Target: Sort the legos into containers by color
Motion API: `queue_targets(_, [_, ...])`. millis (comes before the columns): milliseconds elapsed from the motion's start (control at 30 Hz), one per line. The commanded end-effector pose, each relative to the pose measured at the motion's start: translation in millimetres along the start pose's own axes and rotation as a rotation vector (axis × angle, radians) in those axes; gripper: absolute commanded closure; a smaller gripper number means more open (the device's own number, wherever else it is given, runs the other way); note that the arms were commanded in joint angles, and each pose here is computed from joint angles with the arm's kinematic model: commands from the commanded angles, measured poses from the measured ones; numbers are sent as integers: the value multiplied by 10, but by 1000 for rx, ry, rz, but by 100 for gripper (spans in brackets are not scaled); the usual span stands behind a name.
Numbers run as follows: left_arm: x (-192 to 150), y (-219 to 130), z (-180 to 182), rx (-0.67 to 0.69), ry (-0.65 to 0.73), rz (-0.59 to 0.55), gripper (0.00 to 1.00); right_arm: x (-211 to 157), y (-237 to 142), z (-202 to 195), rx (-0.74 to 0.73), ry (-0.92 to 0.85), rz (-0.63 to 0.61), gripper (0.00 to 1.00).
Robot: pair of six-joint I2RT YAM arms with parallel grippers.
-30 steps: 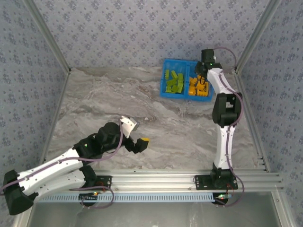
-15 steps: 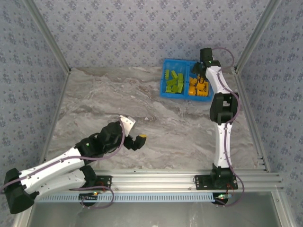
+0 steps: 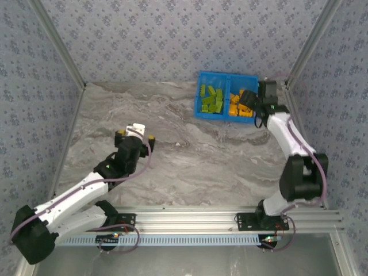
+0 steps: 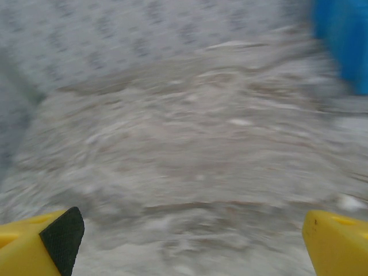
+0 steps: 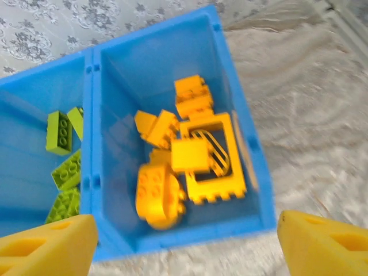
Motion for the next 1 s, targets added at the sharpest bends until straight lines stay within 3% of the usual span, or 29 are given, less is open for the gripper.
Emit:
queue_targets(0, [-120,136,244,110,-16,-32,1,-191,-182,-179,-54,-60,-130,11])
queue_targets(100, [-251,178,432,172,-26,-89,1,-445,-270,-419,-124,-100,-214,10])
queue_targets(200, [-413,230,662,246,-62,-73,1,-663,-252,-642,-228,-132,-301,7])
queue_targets(300, [-585,301,832,287,-109,-32,1,-828,-135,-837,-334,-118,-263,3])
queue_targets(400, [-745,386,893,252,-160,-21,1,-934,55,-875,-343,-169,-193,2])
queue_targets(600, [-815,596,945,215,-188,11,1,-1172,316,-832,-249,-283,-254,0])
queue_targets(667, [-795,667,958,216,-180,8,1,-1188,328,-817,-221,-277,-224,0])
queue_targets(833, [-714,924,1025,184,-218,-25,1,-1361,342,-815,-7,-290,-258,0])
queue_targets(967, [-739,1265,1020,149,-222,0,1,-1337,326,-835,-44,-280,-265,0])
Point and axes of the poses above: each hand's point on the last joint's axis, 136 mm out from that joint toward the fingers, its own y axis out along the fingers, its own z axis along the line the jaws close on, x = y × z, the point moved 6 cm from there along -y, back along the fingers
